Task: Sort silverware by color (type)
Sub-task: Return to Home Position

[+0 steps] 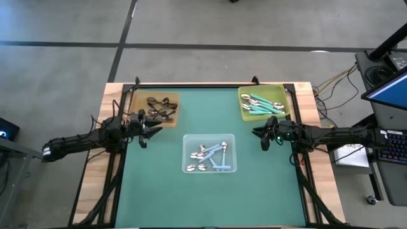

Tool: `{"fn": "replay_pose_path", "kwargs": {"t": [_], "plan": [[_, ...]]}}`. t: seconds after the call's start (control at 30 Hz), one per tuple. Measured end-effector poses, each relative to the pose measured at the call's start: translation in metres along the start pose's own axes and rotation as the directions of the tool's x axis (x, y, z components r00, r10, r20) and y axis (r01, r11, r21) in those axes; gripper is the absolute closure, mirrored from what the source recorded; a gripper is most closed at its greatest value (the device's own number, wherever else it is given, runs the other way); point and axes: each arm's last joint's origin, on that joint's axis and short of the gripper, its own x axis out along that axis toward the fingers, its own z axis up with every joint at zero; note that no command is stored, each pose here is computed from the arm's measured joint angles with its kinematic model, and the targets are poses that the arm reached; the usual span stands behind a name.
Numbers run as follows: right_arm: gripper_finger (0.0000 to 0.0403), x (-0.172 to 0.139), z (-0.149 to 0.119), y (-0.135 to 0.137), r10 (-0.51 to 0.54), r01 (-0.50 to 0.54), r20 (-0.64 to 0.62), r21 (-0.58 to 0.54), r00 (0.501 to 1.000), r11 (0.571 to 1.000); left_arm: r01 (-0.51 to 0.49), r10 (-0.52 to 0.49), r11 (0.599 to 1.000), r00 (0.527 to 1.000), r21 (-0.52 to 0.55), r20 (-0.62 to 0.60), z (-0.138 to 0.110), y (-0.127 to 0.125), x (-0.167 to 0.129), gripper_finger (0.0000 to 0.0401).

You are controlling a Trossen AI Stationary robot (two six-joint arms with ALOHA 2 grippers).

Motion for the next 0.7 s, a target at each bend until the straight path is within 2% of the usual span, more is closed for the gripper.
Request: {"fn": "replay_pose_path", "kwargs": {"t": [0.3,0.7], "plan": [[0.0319,0.0,0.0,0.0,0.0,0.0,0.0,0.0,1.0,1.0,0.0,0.0,1.0,1.0,0.0,0.0,0.0,0.0,0.0,0.0273],[0.033,0.0,0.0,0.0,-0.001,0.001,0.0,0.0,1.0,1.0,0.0,0.0,1.0,1.0,0.0,0.0,0.0,0.0,0.0,0.0273]]}}
